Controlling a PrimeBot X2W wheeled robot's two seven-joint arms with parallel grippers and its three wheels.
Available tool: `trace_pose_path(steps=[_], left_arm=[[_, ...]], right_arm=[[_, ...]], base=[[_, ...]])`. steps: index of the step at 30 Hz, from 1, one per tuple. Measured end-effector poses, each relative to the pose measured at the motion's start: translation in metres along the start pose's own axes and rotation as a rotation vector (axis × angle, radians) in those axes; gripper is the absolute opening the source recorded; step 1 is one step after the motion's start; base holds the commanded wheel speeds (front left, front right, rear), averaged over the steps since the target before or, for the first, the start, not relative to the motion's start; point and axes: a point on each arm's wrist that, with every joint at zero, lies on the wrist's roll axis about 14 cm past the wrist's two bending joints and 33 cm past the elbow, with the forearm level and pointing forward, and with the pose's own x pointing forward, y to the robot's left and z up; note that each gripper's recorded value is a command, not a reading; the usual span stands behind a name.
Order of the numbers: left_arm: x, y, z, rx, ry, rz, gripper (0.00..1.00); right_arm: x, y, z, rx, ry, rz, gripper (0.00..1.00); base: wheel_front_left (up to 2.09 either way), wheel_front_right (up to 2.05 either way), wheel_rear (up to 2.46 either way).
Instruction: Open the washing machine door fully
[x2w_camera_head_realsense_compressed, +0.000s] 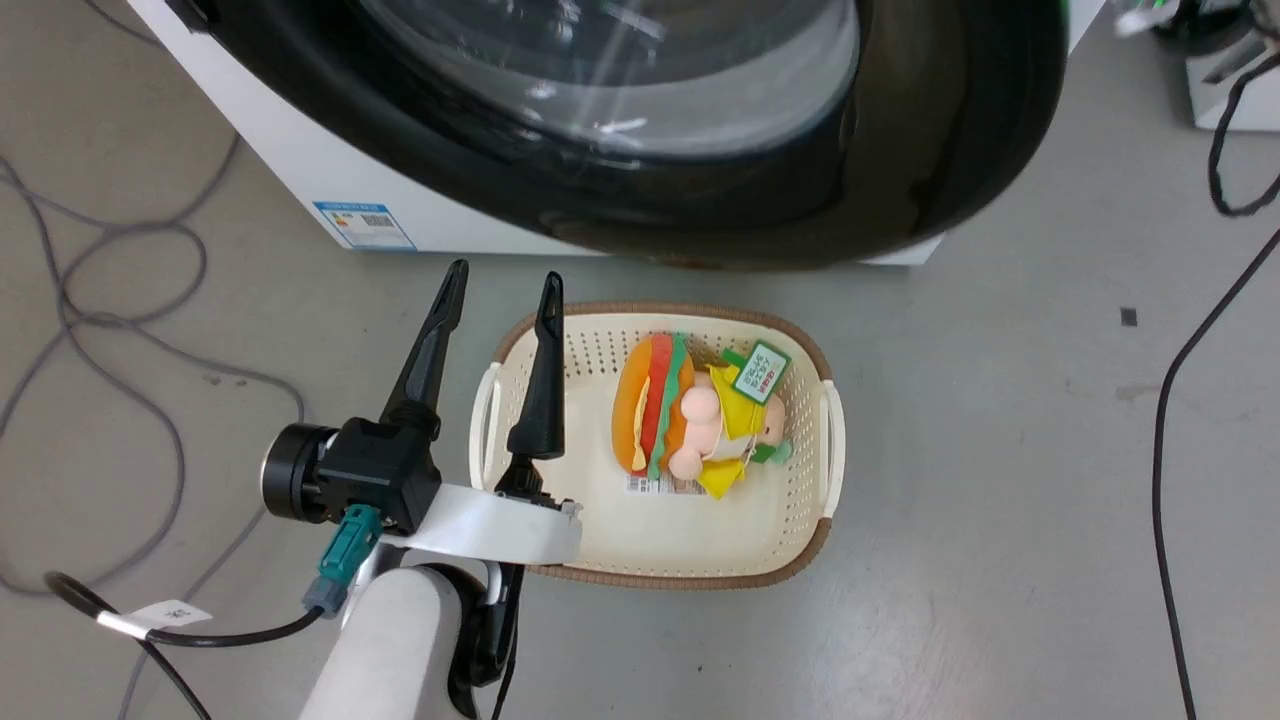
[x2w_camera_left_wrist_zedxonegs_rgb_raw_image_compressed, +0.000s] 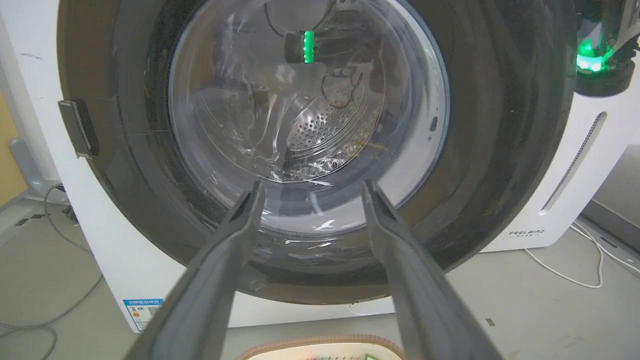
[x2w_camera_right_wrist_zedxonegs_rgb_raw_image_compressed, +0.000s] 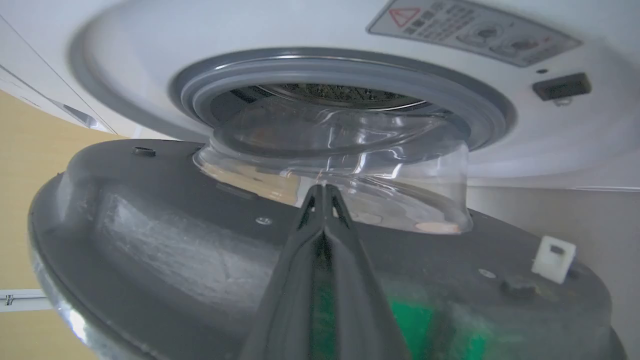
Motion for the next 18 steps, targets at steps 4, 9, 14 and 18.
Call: trace_pose_path(steps=[4, 9, 14, 18], left_arm=[[-0.003, 0.000, 0.007, 0.005, -0.010, 0.000, 1.00], [-0.013, 0.000, 0.012, 0.009, -0.011, 0.007, 1.00], [-0.026, 0.000, 0.015, 0.011, -0.003, 0.010, 1.00], [-0.037, 0.000, 0.018, 0.013, -0.002, 0.016, 1.00]], right_arm=[[-0.004, 0.002, -0.017, 0.007, 0.061, 0.003, 0.00], [-0.011, 0.005, -0.044, 0.022, 0.140, 0.024, 0.00], [-0.018, 0.010, -0.072, 0.033, 0.208, 0.055, 0.00], [-0.024, 0.016, -0.095, 0.050, 0.264, 0.088, 0.00]], base=[[0.00, 0.00, 0.00], [0.00, 0.00, 0.00], [0.00, 0.00, 0.00], [0.00, 0.00, 0.00]])
